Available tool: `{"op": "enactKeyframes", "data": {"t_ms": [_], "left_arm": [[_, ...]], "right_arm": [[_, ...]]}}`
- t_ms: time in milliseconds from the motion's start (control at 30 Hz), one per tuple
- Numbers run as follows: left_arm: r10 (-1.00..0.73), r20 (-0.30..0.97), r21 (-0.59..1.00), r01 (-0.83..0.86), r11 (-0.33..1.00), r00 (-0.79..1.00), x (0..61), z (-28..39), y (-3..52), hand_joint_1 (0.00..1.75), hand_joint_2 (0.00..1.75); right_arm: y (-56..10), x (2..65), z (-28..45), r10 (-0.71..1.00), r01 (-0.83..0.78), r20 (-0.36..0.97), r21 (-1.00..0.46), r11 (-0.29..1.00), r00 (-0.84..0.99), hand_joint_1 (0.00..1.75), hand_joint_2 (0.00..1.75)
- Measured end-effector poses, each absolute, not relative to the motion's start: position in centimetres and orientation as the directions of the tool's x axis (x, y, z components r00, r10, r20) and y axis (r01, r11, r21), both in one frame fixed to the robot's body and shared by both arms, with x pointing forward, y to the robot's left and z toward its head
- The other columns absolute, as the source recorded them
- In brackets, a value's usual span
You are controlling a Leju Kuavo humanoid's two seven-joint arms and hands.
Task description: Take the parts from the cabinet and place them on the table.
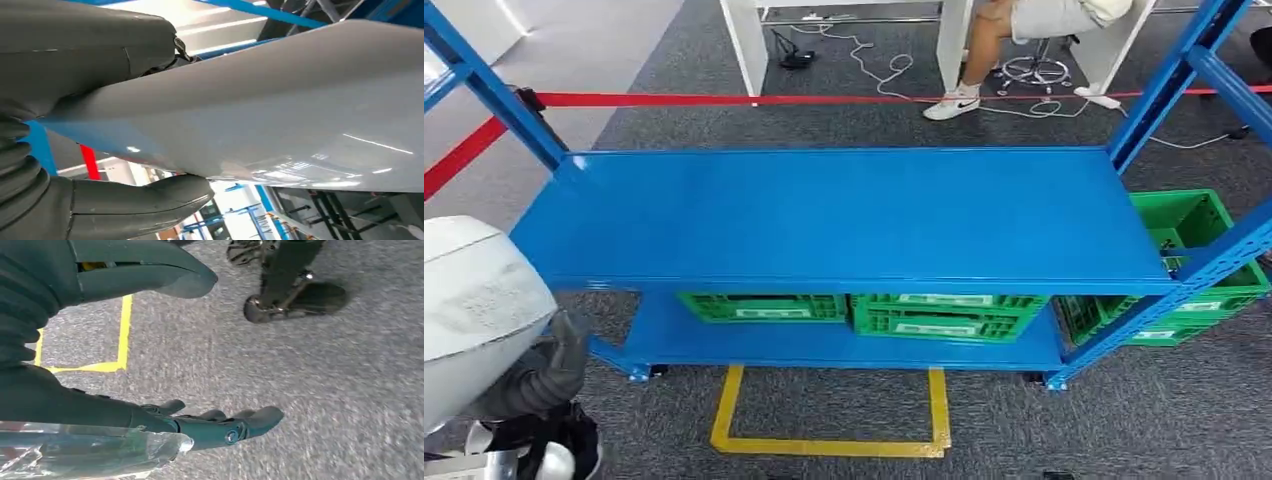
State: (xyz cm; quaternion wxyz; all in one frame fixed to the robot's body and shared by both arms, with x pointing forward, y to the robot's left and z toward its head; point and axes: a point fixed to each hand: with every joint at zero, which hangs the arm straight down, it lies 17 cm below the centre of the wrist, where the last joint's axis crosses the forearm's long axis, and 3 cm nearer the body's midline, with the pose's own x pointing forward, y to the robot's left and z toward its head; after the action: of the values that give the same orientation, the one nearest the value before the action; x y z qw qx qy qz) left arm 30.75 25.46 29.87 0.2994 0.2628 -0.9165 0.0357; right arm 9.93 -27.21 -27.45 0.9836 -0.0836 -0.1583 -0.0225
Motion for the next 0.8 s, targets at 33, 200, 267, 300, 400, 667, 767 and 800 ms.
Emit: {"op": "enactKeyframes", "data": {"t_ms": [33, 200, 267, 300, 400, 667, 767, 800], "left_arm": [[-0.461, 0.567, 0.093, -0.504, 0.859, -0.683, 30.7, 29.9, 25.5, 1.75, 1.75], [-0.464, 0.561, 0.088, -0.507, 0.857, -0.686, 30.8, 30.2, 25.6, 1.75, 1.75], [-0.465, 0.56, 0.089, -0.509, 0.856, -0.685, 30.8, 30.2, 25.6, 1.75, 1.75], [-0.466, 0.559, 0.088, -0.509, 0.856, -0.686, 30.8, 30.2, 25.6, 1.75, 1.75], [-0.467, 0.56, 0.09, -0.51, 0.855, -0.684, 30.8, 30.2, 25.7, 1.75, 1.75], [-0.471, 0.563, 0.093, -0.515, 0.852, -0.679, 30.7, 30.0, 25.9, 1.75, 1.75], [-0.473, 0.566, 0.094, -0.517, 0.851, -0.675, 30.6, 29.9, 26.1, 1.75, 1.75], [-0.475, 0.567, 0.095, -0.52, 0.849, -0.673, 30.5, 29.9, 26.2, 1.75, 1.75]], "right_arm": [[-27.2, 10.0, -27.4, -0.017, 0.071, 0.321, -0.156, 0.985, 0.947, 0.0, 1.75], [-27.0, 10.4, -27.3, -0.016, 0.07, 0.334, -0.15, 0.986, 0.942, 0.0, 1.75], [-27.0, 10.4, -27.3, -0.016, 0.07, 0.332, -0.15, 0.986, 0.943, 0.0, 1.75], [-27.0, 10.3, -27.3, -0.016, 0.07, 0.331, -0.15, 0.986, 0.943, 0.0, 1.75], [-26.8, 10.0, -27.4, -0.017, 0.067, 0.317, -0.146, 0.987, 0.948, 0.0, 1.75], [-26.3, 10.3, -27.4, -0.01, 0.056, 0.313, -0.136, 0.989, 0.95, 0.0, 1.75], [-26.1, 10.3, -27.4, -0.008, 0.052, 0.314, -0.132, 0.99, 0.949, 0.0, 1.75], [-25.9, 10.2, -27.4, -0.008, 0.051, 0.314, -0.128, 0.99, 0.949, 0.0, 1.75]]}}
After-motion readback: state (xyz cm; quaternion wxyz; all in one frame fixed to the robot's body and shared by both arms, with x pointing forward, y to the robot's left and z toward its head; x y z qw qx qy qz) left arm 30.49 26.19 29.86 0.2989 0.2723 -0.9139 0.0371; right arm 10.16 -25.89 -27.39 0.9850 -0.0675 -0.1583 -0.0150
